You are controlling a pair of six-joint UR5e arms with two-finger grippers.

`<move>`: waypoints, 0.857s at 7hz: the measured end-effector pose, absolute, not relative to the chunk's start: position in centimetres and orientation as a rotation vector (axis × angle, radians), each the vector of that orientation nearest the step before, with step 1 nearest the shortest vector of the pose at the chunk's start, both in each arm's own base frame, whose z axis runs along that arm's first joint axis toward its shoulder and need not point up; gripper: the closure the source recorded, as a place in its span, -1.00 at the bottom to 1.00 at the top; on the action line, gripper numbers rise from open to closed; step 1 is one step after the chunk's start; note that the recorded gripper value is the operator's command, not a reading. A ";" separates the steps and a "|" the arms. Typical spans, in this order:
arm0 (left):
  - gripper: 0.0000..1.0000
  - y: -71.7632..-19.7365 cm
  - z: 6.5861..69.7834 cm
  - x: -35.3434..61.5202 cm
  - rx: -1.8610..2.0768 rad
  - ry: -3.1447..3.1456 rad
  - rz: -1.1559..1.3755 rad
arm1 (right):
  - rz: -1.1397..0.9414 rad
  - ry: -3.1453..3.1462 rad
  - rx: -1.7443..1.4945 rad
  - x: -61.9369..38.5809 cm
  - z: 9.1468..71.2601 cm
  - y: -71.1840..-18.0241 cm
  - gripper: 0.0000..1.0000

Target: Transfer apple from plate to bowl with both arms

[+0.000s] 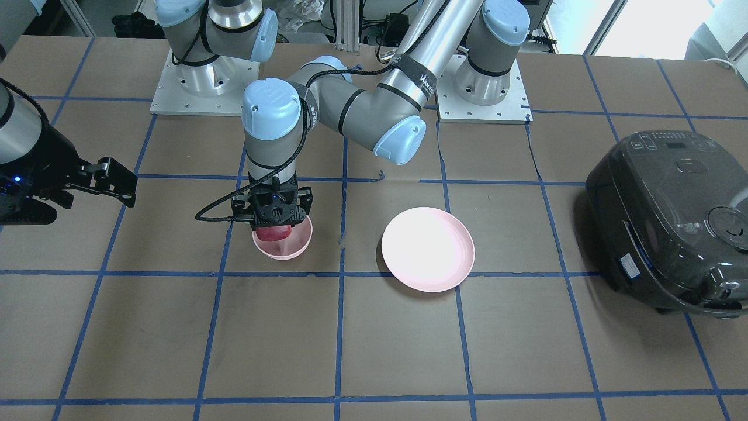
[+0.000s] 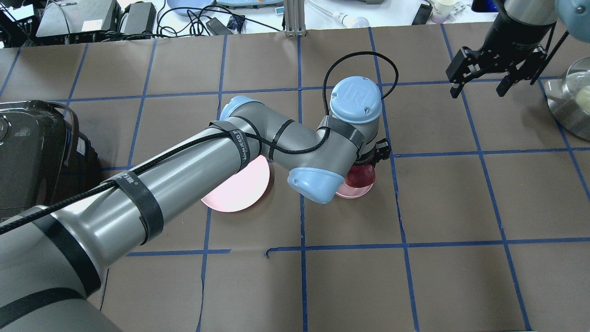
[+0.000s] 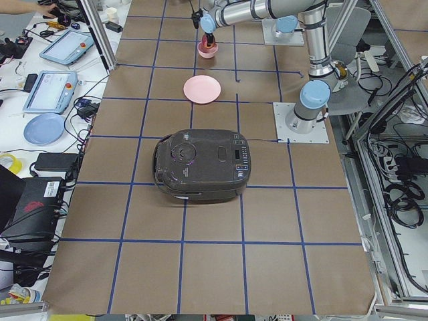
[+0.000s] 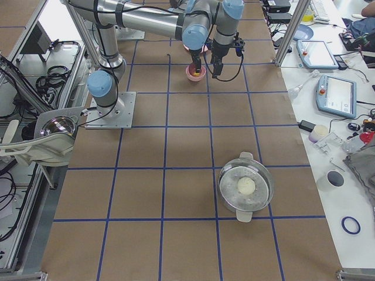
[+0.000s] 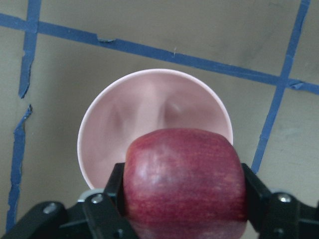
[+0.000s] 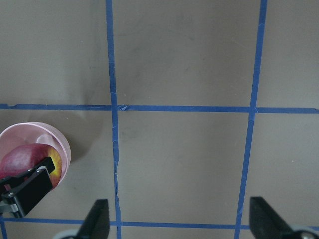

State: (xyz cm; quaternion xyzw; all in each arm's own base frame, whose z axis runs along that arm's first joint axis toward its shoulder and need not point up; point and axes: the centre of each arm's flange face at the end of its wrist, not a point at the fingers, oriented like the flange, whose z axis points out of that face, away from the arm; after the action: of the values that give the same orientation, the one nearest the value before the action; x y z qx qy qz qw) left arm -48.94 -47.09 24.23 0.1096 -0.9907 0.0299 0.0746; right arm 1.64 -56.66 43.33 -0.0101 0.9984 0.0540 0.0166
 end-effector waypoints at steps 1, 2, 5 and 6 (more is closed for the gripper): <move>-0.24 -47.2 24.2 -48.9 0.327 -2.975 0.100 | 0.170 3.103 -0.031 1.6 43.3 -56.6 -1.00; -0.68 -47.3 24.2 -48.7 0.314 -2.990 0.122 | 0.170 3.101 -0.029 1.6 43.2 -56.6 -1.00; -0.87 -47.6 24.5 -48.0 0.296 -3.014 0.158 | 0.173 3.097 -0.013 1.0 43.1 -56.6 -1.00; -0.92 -47.8 24.7 -47.9 0.297 -3.012 0.163 | 0.174 3.096 -0.012 1.0 43.0 -56.6 -1.00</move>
State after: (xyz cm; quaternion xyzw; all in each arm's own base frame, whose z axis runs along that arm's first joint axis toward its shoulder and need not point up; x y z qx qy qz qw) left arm -47.93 -47.77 24.70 0.0978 -0.9922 0.0536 0.0555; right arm 0.99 -56.64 43.04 -0.0038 0.9982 0.0561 0.0203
